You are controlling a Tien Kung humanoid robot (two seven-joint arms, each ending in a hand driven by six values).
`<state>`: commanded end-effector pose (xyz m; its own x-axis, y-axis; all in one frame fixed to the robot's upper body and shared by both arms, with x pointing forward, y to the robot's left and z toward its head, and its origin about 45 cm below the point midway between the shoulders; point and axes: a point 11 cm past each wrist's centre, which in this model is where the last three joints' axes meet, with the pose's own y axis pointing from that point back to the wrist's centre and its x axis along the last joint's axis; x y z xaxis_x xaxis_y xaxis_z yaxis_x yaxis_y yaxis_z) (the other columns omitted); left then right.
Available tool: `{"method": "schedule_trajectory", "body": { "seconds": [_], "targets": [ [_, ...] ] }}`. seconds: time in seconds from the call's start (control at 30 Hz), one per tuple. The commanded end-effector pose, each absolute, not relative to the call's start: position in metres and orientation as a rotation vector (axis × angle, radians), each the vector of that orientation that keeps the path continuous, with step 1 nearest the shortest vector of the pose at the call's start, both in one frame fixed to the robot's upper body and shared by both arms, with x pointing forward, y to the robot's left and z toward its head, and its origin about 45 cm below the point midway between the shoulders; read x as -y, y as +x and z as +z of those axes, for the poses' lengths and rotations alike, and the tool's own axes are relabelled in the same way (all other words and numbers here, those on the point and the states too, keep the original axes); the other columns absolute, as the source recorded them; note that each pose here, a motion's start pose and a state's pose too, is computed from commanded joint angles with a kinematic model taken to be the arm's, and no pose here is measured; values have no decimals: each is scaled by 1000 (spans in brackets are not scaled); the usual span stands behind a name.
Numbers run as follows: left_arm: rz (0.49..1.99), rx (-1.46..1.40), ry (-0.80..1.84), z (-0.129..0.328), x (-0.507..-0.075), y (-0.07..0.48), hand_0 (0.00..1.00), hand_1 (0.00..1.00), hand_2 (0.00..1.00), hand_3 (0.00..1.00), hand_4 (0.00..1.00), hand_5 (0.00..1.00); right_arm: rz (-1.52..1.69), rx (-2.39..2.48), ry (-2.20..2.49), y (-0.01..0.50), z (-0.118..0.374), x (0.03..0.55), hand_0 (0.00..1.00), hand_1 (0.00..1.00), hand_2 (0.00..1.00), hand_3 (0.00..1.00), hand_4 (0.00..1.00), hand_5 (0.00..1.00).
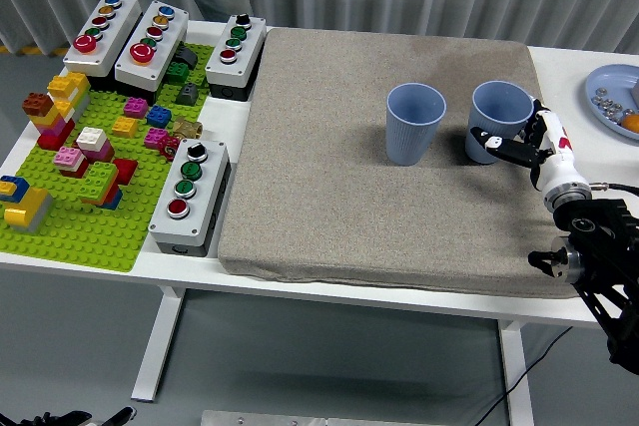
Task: Pick cup pour cup place
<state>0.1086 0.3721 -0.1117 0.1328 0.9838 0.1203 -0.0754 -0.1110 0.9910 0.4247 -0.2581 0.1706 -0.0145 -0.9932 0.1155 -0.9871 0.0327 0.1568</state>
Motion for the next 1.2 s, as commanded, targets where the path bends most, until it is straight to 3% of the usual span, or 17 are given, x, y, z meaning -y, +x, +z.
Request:
{"method": "schedule_trajectory", "body": {
  "seconds": [0.27,0.3,0.7,0.73,0.87,0.9,1.1,1.13,1.2],
  "targets": [
    [1222,-998,1303,-112,-372,110,763,756,809,649,492,998,-45,2098,2065,425,171,257,921,780,723,695,664,2],
    [1222,-998,1303,-111,-372,110,763,756,808,649,492,998,-45,2098,2063,425,170,257,922,783,731,772,674,2],
    [1222,-995,1302,-111,-371,110,764,756,808,648,493,998,-40,2062,2064,424,168,257,924,787,740,806,698,2],
    [1221,-995,1302,-111,-371,110,763,756,807,649,493,998,-43,2058,2063,424,167,257,930,795,784,866,823,135],
    [1218,-991,1305,-111,-371,111,763,756,807,649,493,998,-51,2032,2064,425,167,258,930,795,784,866,823,135],
    [1218,-991,1305,-111,-371,111,763,755,806,649,492,998,-54,2024,2063,425,166,258,940,833,878,914,838,159],
    [1217,-990,1305,-111,-371,111,763,755,806,649,492,998,-75,2002,2066,425,165,258,940,833,878,914,838,159],
    [1218,-991,1305,-111,-371,111,764,755,806,649,492,998,-80,1995,2067,425,165,258,949,864,967,952,849,173],
    [1218,-992,1305,-111,-371,110,764,755,806,649,492,998,-80,1974,2075,425,164,257,949,864,967,952,849,173]
  ]
}}
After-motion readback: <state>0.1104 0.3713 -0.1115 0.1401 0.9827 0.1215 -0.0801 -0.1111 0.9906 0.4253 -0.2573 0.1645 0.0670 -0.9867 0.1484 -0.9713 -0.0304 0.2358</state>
